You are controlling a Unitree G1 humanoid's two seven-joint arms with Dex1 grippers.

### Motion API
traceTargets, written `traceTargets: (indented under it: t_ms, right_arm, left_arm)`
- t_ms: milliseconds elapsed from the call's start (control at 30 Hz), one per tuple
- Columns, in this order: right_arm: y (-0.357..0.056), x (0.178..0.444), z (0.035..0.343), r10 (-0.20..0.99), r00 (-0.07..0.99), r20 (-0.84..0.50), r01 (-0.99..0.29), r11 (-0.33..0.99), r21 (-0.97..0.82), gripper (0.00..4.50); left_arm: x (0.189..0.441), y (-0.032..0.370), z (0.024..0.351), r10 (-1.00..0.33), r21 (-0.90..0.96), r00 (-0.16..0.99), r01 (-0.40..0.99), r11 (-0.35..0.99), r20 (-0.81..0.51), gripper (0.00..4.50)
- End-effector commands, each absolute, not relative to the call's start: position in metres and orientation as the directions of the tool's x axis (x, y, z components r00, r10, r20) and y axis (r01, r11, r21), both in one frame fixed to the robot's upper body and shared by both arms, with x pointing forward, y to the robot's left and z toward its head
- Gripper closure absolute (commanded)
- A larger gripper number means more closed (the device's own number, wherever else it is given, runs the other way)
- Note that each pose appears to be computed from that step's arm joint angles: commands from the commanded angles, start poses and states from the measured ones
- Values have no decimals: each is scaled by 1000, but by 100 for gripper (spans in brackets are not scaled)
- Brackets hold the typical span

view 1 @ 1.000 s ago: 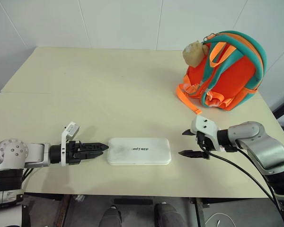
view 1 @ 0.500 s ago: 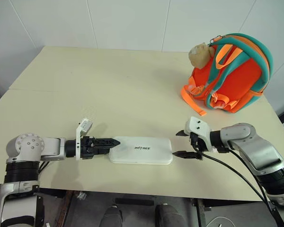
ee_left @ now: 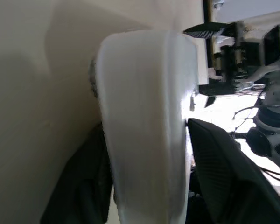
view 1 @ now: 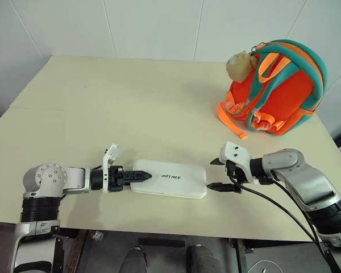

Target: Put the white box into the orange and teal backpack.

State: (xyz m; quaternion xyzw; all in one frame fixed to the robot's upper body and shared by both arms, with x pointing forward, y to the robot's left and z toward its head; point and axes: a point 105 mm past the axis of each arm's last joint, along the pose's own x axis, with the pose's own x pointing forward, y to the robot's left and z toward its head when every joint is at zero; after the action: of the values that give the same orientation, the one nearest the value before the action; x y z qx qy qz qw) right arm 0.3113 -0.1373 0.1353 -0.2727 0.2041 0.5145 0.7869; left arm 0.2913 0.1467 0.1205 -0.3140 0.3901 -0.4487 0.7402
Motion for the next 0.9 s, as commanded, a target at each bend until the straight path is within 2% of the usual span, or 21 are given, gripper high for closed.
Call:
traceTargets:
  t_ms: [33,167,300,433,767,900]
  right_arm:
    - [-135,315,151,717,428,-550,-904,334,-267,0]
    - [-138,324,167,731,509,-454,-860,437,-262,0]
    - [-144,333,186,718,609,-336,-793,559,-242,0]
    - [-161,345,199,649,719,-248,-694,686,-217,0]
    - [-185,361,218,525,838,-149,-546,810,-214,0]
    - [-199,373,231,425,903,-60,-429,889,-161,0]
  left_arm:
    - [288,146,112,-882,-768,283,437,468,-377,276]
    - [287,153,111,-864,-734,292,457,503,-410,300]
    - [285,157,113,-858,-715,296,475,513,-419,304]
    - [282,159,117,-863,-712,287,487,506,-417,308]
    - [281,169,110,-823,-661,258,497,562,-506,312]
    - [288,166,132,-854,-644,302,563,518,-424,312]
